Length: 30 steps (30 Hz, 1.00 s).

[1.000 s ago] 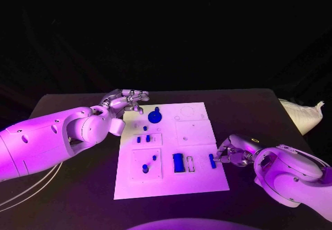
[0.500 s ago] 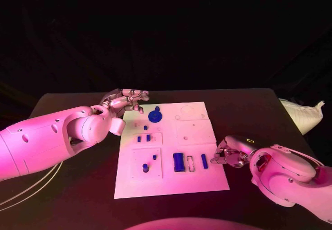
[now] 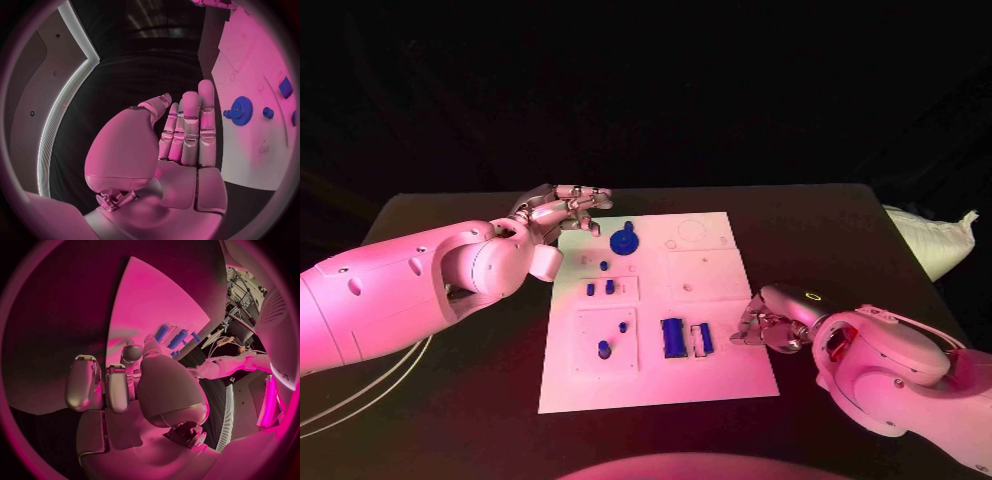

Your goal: Assemble the parts on the task board

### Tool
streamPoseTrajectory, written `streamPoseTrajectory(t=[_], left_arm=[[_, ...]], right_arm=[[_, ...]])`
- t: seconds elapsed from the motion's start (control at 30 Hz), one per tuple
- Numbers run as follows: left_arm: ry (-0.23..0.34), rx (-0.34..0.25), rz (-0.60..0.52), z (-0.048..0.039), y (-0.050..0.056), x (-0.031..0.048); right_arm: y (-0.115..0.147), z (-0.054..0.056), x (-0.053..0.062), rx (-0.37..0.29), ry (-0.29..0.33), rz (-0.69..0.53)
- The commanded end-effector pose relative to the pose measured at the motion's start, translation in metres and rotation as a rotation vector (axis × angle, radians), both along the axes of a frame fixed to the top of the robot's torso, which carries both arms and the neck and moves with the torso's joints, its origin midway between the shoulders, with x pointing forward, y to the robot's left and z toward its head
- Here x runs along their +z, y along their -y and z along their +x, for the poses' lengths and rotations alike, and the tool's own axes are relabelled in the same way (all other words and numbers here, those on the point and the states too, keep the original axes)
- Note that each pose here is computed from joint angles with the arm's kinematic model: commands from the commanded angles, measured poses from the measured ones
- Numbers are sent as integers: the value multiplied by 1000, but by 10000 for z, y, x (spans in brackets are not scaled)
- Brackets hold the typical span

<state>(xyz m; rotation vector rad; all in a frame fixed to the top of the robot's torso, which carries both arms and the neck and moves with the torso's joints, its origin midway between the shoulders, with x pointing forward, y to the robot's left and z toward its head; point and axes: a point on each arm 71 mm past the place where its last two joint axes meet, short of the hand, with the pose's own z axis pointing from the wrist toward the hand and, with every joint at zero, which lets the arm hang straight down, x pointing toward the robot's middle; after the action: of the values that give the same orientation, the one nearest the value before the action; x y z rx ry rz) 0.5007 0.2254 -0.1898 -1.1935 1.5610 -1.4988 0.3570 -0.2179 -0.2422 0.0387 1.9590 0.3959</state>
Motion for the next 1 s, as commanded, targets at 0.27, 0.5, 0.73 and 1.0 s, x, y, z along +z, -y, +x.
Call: streamPoseTrajectory(t=[0.27, 0.5, 0.73, 1.0], left_arm=[[2, -20, -6, -7, 23, 6], [1, -22, -6, -8, 24, 6], [0, -24, -6, -11, 28, 6], [-2, -26, -6, -15, 29, 6]], right_arm=[[-173, -26, 53, 27, 47, 25], [-269, -26, 60, 38, 54, 43], [-330, 2, 17, 49, 49, 31], [-394, 9, -29, 65, 53, 15]])
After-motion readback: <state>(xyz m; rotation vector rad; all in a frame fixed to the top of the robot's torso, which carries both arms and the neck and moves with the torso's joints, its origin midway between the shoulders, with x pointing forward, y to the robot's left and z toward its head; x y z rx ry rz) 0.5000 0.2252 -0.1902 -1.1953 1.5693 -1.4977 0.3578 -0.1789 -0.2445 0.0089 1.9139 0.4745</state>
